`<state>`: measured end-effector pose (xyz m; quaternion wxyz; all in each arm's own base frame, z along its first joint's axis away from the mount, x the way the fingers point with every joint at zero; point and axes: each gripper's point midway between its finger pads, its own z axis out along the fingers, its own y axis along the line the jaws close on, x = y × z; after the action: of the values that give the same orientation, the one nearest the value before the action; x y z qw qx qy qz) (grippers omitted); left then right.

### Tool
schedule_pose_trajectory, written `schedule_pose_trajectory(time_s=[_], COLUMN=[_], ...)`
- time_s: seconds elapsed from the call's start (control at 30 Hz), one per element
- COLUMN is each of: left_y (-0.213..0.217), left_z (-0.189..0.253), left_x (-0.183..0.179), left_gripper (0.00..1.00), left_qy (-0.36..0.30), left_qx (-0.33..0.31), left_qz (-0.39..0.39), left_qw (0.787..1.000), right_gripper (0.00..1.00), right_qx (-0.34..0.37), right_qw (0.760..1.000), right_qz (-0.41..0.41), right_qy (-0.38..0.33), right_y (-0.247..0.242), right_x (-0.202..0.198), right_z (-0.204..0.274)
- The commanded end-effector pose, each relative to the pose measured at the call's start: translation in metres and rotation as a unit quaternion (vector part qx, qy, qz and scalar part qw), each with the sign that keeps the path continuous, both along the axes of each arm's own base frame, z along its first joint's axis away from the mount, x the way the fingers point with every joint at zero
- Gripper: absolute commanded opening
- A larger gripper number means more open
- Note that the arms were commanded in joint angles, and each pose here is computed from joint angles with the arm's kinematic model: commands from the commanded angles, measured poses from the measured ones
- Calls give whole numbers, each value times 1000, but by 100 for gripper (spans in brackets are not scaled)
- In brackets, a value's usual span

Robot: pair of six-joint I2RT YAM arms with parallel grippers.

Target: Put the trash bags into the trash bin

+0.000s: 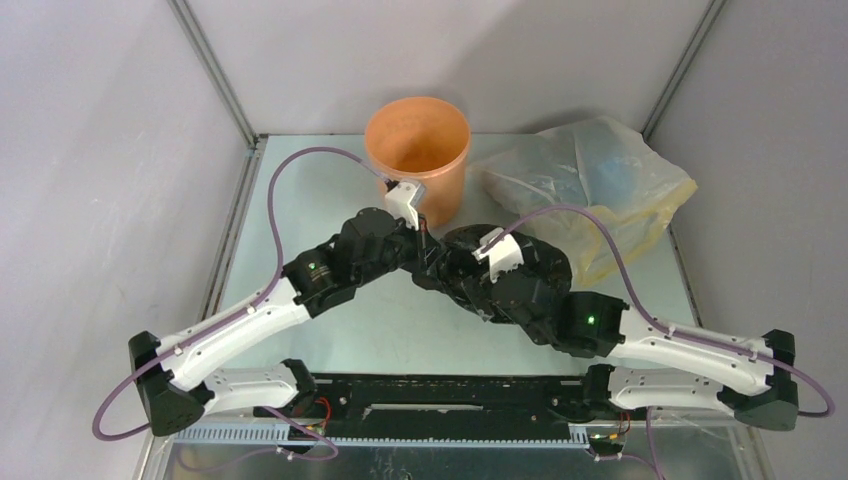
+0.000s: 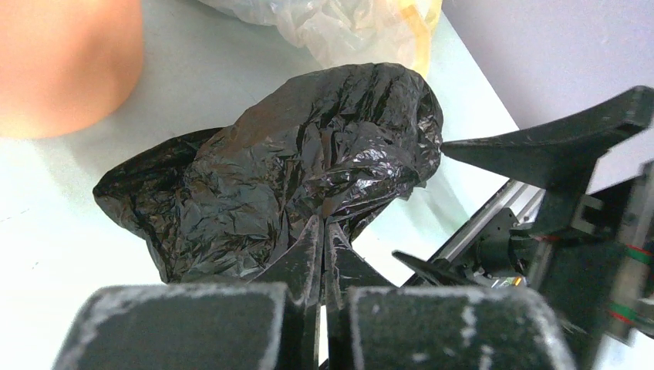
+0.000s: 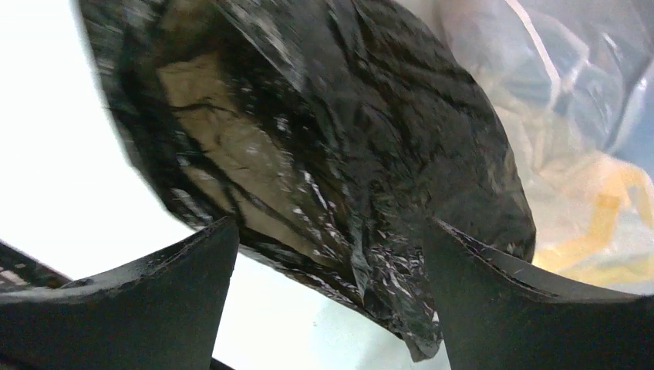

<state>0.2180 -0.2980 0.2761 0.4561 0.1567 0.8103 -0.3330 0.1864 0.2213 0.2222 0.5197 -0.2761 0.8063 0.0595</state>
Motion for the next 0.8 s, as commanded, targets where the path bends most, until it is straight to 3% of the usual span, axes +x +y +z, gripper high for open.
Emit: schedule_pose_trajectory(time_s=[0.0, 0.23, 0.5, 0.67, 0.73, 0.77], left_y=[2, 10, 34, 46, 48, 49], left_z=[20, 18, 11, 12, 18, 20], left_x=[1, 4, 10, 14, 16, 16], left_gripper=[0, 0, 0, 0, 0, 0], left_qy=[0, 7, 4, 0, -5, -7], left_qx=[-29, -30, -12, -1, 1, 3], left_qz=[0, 8, 42, 58, 60, 59], left_qw=[1000, 999, 999, 998, 998, 998], right_gripper=[90, 92, 56, 15, 2, 0], right_qx=[1, -13, 35, 82, 110, 115], right_qw=[997, 987, 980, 983, 984, 984], right_qz=[-82, -160, -197, -163, -142, -135], right_qy=[-10, -4, -6, -10, -13, -15], right_y=[-22, -45, -77, -77, -72, -72], right_x=[17, 35, 47, 41, 38, 37], right_z=[-19, -56, -43, -19, 0, 7])
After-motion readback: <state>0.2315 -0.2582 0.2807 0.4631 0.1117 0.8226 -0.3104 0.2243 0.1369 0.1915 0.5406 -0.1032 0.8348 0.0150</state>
